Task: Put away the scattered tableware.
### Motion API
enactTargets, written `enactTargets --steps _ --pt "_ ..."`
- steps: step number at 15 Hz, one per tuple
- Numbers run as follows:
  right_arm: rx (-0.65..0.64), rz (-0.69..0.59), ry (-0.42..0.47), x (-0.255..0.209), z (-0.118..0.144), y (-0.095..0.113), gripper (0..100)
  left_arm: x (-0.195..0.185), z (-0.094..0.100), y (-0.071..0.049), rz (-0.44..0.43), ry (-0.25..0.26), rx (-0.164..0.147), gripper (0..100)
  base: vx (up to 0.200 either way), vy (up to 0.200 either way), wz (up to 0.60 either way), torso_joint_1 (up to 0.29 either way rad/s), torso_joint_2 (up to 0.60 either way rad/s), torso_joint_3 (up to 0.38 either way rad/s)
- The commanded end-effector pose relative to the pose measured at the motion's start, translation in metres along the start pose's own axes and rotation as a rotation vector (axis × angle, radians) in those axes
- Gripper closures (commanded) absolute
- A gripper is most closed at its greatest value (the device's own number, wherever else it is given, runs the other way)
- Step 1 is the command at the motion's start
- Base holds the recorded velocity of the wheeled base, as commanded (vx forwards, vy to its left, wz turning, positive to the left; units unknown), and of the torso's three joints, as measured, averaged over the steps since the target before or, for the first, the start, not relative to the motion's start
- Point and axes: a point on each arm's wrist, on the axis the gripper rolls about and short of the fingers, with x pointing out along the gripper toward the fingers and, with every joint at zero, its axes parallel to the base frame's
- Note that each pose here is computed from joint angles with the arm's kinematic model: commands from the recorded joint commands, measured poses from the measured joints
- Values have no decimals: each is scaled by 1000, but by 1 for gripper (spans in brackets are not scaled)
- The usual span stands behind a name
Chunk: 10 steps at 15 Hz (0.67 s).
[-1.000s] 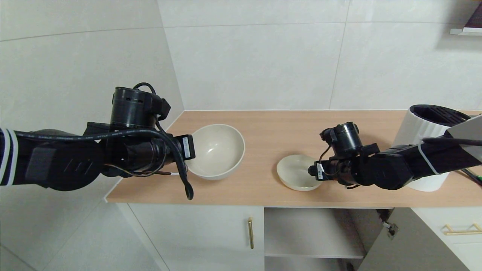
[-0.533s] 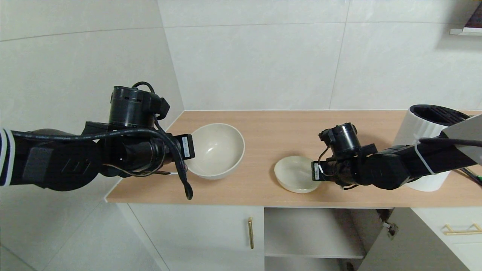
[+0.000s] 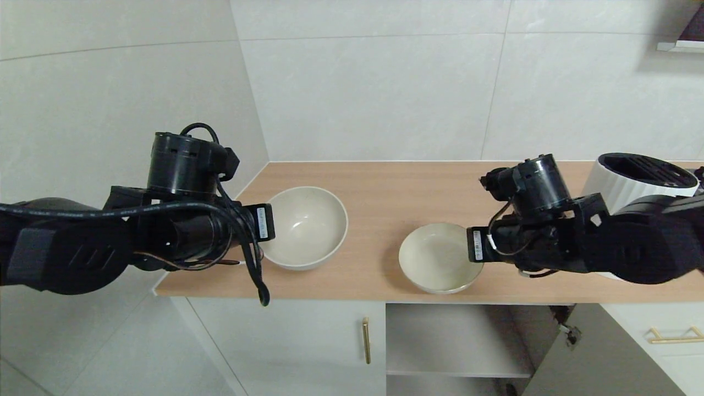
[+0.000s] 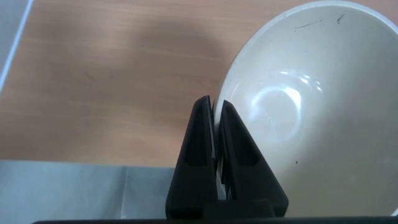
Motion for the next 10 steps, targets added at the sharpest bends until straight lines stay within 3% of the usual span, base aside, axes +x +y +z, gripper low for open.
enactTargets --steps 1,10 --pt "-12 61 -59 -57 1 -1 100 -21 -1 2 -23 -21 -1 100 0 0 0 0 0 0" --pt "55 83 -30 -111 -19 -15 100 -61 -16 9 -58 -37 8 100 0 0 0 0 0 0"
